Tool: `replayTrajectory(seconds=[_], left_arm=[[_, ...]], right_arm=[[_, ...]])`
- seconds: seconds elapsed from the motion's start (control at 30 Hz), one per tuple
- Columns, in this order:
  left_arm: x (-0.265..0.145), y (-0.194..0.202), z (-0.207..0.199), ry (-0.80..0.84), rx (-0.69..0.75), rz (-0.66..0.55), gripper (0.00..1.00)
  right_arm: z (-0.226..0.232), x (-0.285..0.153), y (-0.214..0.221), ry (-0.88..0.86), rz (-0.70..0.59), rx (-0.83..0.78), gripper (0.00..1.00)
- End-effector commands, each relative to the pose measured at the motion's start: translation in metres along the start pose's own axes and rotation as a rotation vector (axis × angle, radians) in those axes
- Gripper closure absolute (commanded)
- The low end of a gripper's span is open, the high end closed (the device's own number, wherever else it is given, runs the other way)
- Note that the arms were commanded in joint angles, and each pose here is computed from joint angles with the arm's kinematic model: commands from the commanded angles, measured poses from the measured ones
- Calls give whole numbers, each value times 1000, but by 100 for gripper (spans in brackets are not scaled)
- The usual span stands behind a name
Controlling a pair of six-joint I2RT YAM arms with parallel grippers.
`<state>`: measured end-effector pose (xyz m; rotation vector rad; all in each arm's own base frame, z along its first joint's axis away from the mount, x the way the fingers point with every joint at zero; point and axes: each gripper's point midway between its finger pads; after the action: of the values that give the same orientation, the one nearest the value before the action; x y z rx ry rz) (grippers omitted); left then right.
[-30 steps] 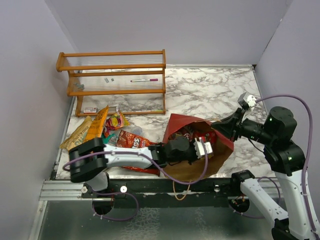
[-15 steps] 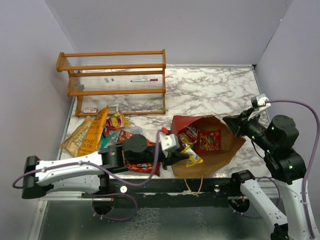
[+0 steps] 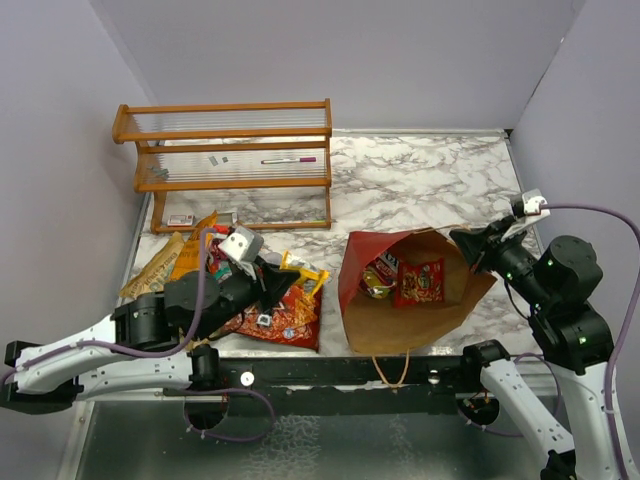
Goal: Take the snacks out of the paper bag
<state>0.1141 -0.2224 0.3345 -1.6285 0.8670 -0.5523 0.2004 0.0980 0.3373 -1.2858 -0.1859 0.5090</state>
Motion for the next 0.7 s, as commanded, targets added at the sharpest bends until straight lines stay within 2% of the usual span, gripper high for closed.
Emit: replayTrajectory(seconds=[0.0, 0.1, 0.27, 0.5, 0.67], left_arm=[[-6, 52, 63, -374, -51, 135, 100], [10, 70, 56, -349, -65, 142, 100], [31, 105, 71, -448, 1, 183, 100], [65, 111, 86, -449, 23, 217, 100], [93, 123, 114, -458, -6, 233, 100]], right_arm=[[0, -6, -14, 13, -66, -16, 98], [0, -6, -16, 13, -68, -17, 98], [2, -7, -16, 7, -67, -18, 98], [4, -14, -20, 7, -74, -26, 98], [12, -17, -19, -30, -77, -2, 98]])
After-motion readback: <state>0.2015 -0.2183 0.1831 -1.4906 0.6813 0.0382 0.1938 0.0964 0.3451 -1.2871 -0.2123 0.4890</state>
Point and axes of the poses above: each gripper's point midway between its finger pads, its own x axis out along the fingers, its own z axis along the line the jaws close on, y = z × x, and after that the axes turned 6 degrees about x, right-handed
